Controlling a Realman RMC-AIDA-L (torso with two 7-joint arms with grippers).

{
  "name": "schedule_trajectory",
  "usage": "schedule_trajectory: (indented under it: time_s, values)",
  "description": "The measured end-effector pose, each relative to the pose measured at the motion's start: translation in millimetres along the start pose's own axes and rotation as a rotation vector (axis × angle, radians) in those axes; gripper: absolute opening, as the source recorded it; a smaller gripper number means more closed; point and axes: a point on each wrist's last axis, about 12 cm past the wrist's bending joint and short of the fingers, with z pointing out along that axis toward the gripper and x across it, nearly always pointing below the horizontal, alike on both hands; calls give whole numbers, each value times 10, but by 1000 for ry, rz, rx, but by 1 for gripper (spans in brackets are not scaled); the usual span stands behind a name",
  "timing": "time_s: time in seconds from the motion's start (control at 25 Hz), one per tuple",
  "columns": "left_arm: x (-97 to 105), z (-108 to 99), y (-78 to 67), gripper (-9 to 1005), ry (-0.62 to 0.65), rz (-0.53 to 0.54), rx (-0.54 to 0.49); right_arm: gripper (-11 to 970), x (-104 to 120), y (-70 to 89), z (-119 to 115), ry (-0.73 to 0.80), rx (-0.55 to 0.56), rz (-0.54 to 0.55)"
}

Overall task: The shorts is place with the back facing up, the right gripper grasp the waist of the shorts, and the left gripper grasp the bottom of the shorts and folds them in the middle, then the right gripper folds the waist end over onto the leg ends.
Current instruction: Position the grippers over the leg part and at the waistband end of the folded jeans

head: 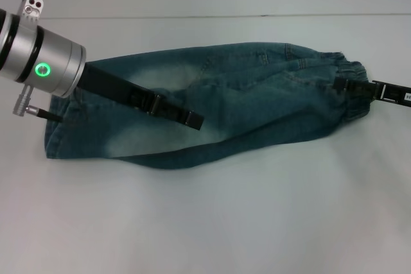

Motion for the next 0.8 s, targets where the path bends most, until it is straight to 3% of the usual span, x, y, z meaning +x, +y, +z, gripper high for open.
schedule_trajectory:
  time_s: [0.36,0.8]
  values:
    - [-2,-2,0,817,0,0,-1,864,31,-46,-42,-4,16,52]
    - [14,8,-1,818,1,-1,4,377,-3,-102,-64,-3,54,63]
